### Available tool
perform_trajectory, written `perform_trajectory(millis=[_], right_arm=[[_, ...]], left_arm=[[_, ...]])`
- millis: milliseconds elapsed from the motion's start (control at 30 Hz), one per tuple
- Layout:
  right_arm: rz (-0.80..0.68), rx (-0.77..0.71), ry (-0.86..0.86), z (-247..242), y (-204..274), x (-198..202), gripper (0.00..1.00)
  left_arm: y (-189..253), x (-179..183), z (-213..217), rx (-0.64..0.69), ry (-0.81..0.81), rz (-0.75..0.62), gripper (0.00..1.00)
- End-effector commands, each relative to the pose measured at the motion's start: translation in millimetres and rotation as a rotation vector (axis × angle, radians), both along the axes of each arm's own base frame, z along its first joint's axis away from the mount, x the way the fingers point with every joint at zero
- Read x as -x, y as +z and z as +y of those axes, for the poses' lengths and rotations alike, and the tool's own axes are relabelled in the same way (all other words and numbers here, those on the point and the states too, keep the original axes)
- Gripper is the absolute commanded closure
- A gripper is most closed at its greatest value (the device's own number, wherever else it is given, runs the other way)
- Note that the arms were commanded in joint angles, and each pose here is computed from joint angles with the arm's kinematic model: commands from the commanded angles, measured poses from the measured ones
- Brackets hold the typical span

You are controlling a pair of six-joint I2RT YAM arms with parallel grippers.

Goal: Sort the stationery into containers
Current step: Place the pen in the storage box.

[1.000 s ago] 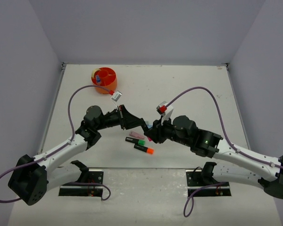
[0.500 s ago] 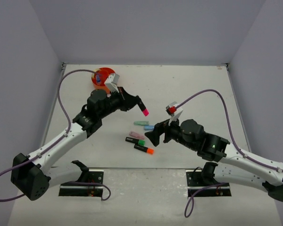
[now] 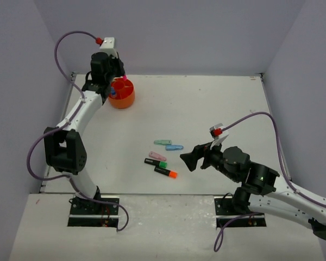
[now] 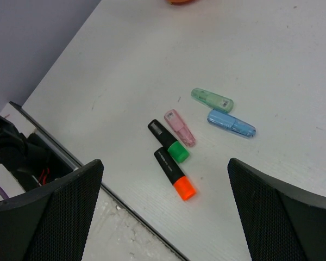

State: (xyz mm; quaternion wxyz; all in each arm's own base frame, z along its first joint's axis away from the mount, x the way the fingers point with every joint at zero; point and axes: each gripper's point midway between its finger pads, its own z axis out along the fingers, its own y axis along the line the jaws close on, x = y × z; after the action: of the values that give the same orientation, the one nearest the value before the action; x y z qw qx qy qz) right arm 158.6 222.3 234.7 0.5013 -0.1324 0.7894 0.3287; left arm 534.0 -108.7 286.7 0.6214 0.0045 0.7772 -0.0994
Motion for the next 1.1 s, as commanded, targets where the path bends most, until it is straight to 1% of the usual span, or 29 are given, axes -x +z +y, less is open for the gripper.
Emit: perform_trajectory(millis=[0, 100, 233, 367, 567, 633, 733, 800, 833, 867, 933, 967, 1033, 1067], right_arm=[[0.024, 0.009, -0.019, -9.7, -12.4, 3.9, 0.01], [0.013, 0.022, -0.024, -15.8, -12.7, 4.6, 0.01], [0.000, 0.045, -0.035, -23.3, -10.4, 4.5, 0.01], [-0.013, 0.049, -0.037, -25.7, -9.1, 4.1, 0.01], [-0.011, 0.073, -0.036, -25.3, -12.7, 2.8, 0.01], [-0.008, 0.077, -0.036, -24.3, -13.2, 2.4, 0.01], [-0.003, 0.096, -0.035, -22.0, -16.7, 1.2, 0.01], [-0.004, 0.112, -0.032, -21.0, -18.8, 0.2, 0.01], [-0.001, 0.120, -0.030, -20.1, -20.4, -0.1, 0.01], [0.003, 0.129, -0.026, -19.0, -23.0, 0.0, 0.01], [0.007, 0.149, -0.008, -15.8, -27.5, 0.5, 0.01], [0.011, 0.180, 0.017, -11.6, -34.0, 1.2, 0.01], [0.031, 0.232, 0.095, 0.2, -47.0, 6.8, 0.01], [0.038, 0.243, 0.138, 5.8, -49.7, 11.0, 0.01]], left_arm=[[27.7, -41.4, 25.5, -0.109, -0.048, -0.133, 1.00], [8.3, -57.1, 41.6, -0.116, -0.032, -0.099, 1.00], [-14.0, -63.8, 52.6, -0.068, -0.037, -0.063, 1.00], [-27.1, -62.1, 49.2, -0.052, -0.052, -0.050, 1.00], [-41.3, -57.0, 53.8, -0.055, -0.031, -0.030, 1.00], [-52.6, -54.1, 57.0, -0.055, -0.019, -0.007, 1.00], [-61.7, -49.9, 63.1, -0.040, 0.001, 0.003, 0.97], [-61.6, -48.1, 63.7, -0.026, 0.002, 0.003, 0.90], [-60.7, -47.5, 63.4, -0.021, 0.001, 0.003, 0.79], [-57.6, -46.7, 63.7, -0.013, 0.004, 0.000, 0.58], [-48.2, -44.9, 61.2, -0.003, -0.005, -0.017, 0.47], [-35.6, -42.7, 59.9, 0.012, -0.009, -0.038, 0.41], [-9.2, -38.1, 58.6, 0.037, -0.009, -0.082, 0.34], [5.4, -35.1, 58.1, 0.049, -0.008, -0.105, 0.32]])
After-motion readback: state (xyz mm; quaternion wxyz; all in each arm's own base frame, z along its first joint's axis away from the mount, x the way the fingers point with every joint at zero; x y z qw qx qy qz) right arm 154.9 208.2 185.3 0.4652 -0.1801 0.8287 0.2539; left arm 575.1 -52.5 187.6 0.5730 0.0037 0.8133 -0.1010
